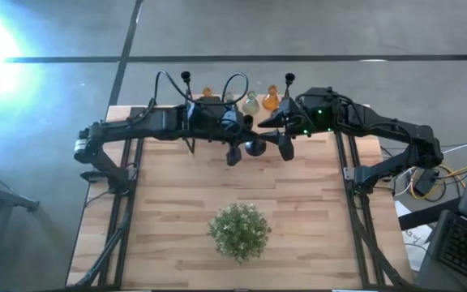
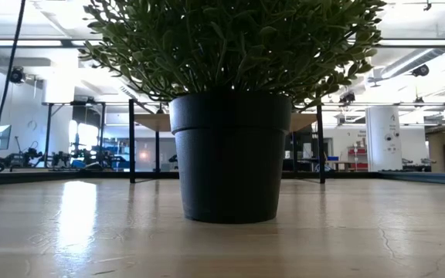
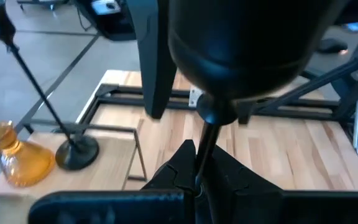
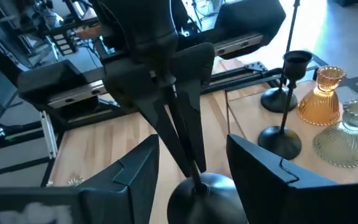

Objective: Pick & Place candle stick holders
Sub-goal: Put the black candle holder on the shelf aligned with the other black candle holder

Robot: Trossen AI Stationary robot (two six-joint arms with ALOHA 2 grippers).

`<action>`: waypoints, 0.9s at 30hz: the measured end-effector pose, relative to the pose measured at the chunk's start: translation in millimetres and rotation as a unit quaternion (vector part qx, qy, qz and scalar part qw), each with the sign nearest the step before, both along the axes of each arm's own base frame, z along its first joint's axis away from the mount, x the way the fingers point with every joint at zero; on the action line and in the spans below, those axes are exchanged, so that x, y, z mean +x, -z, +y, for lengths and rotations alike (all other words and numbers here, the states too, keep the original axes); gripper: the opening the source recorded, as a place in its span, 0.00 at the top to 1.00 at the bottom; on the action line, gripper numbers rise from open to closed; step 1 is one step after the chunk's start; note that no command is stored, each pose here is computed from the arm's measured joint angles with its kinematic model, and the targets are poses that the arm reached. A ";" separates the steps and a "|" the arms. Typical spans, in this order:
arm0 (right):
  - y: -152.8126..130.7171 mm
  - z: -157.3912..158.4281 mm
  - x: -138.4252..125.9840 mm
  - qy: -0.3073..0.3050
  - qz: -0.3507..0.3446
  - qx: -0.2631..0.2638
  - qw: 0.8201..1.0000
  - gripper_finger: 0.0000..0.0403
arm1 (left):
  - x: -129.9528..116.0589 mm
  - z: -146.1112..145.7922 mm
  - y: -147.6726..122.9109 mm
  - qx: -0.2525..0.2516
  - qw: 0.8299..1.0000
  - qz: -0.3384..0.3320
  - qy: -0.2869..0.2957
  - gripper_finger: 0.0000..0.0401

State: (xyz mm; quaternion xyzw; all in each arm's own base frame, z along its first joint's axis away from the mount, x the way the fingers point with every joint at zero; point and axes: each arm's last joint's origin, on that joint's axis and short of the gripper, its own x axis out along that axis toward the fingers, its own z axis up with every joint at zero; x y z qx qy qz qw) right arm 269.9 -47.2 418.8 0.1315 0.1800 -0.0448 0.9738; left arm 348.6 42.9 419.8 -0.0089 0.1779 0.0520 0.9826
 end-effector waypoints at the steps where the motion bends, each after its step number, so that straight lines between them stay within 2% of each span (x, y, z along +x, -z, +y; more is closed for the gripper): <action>1: -0.4 0.1 0.2 -0.001 -0.002 -0.001 1.000 0.56 | 1.6 0.8 -0.4 -0.001 1.000 -0.006 0.002 0.96; 12: -4.0 0.3 2.8 -0.005 -0.024 -0.002 1.000 0.62 | 6.2 2.6 -6.5 -0.009 0.998 -0.049 0.026 0.96; 19: -5.6 0.5 7.7 -0.005 -0.042 -0.003 0.999 0.67 | 6.3 3.6 -7.2 -0.012 0.998 -0.053 0.028 0.96; 27: -2.8 -0.1 13.5 -0.012 -0.042 0.004 0.999 0.80 | 5.9 4.2 -6.0 -0.014 0.998 -0.047 0.026 0.96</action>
